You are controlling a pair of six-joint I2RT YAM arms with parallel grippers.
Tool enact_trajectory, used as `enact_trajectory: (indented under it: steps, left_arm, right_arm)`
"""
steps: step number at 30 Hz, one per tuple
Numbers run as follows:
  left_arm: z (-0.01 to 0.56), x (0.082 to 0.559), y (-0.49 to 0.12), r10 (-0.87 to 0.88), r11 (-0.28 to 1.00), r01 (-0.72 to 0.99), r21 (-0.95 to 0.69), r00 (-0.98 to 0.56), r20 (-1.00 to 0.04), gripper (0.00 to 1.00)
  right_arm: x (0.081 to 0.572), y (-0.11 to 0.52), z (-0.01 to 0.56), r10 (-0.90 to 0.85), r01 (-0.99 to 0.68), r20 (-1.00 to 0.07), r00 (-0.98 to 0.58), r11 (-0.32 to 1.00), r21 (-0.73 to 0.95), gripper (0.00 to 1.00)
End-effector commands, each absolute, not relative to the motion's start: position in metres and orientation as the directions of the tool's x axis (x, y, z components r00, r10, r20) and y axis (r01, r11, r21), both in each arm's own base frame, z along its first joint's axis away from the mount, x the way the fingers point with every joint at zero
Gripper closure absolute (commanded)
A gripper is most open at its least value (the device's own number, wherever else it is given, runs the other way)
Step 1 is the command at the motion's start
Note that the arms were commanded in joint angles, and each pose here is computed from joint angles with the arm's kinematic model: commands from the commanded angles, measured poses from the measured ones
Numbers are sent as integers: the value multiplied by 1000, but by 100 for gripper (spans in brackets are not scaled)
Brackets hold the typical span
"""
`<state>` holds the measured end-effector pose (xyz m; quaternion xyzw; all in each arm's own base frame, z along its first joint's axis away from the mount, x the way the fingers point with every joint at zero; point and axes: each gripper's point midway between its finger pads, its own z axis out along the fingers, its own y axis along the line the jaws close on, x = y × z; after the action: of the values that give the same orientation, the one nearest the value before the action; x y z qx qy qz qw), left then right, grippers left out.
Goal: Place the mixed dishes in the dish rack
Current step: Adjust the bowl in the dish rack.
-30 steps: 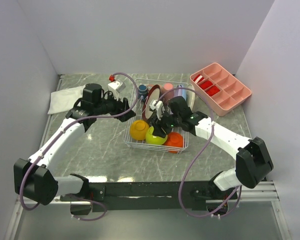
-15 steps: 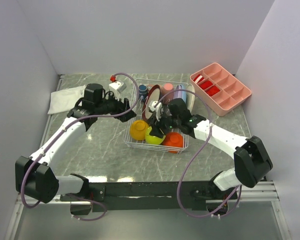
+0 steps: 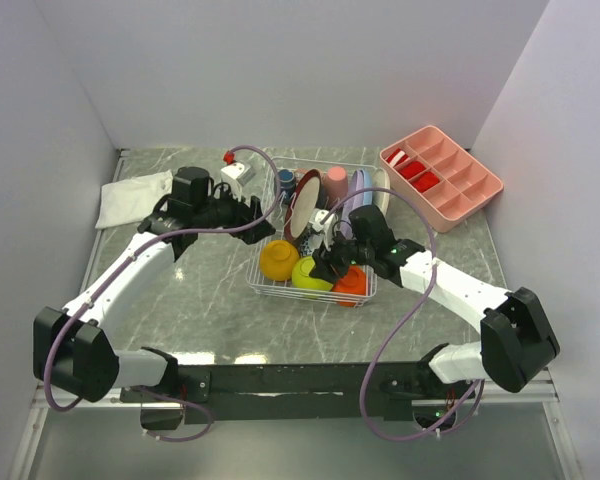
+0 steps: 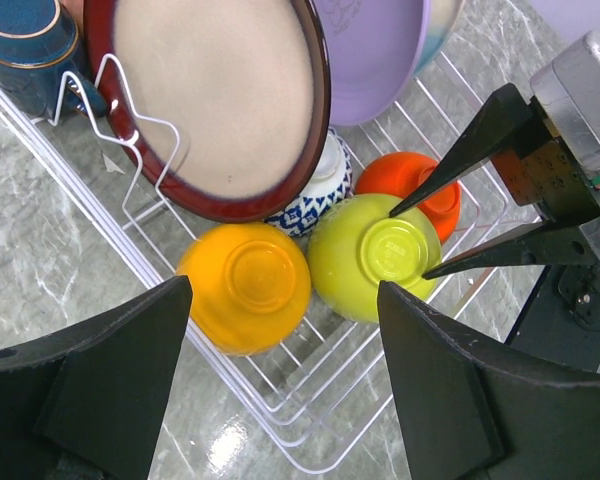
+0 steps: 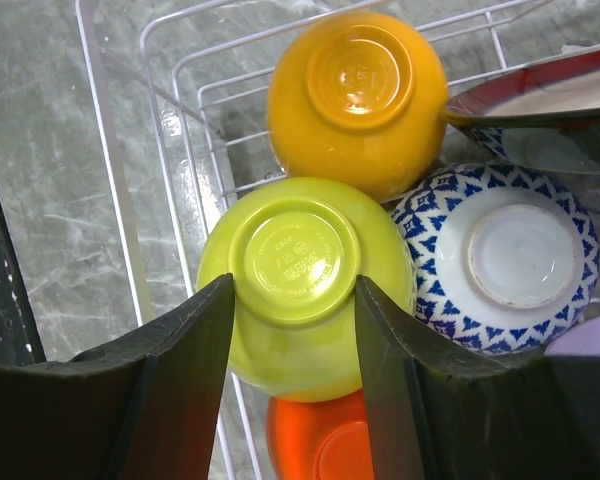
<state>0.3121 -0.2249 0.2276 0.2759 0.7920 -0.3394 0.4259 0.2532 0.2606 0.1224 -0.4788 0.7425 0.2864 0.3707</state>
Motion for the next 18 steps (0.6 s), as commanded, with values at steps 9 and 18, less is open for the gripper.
enact_trajectory:
  steps: [9, 18]
  left_arm:
    - [255, 321, -236, 127, 589, 761, -271, -418, -899, 17]
    - [265, 328, -237, 122, 598, 762, -250, -395, -911, 17]
  right_arm:
    - [229, 204, 25, -698, -849, -501, -512, 499, 173, 63]
    - [234, 197, 47, -693, -860, -542, -474, 497, 117, 59]
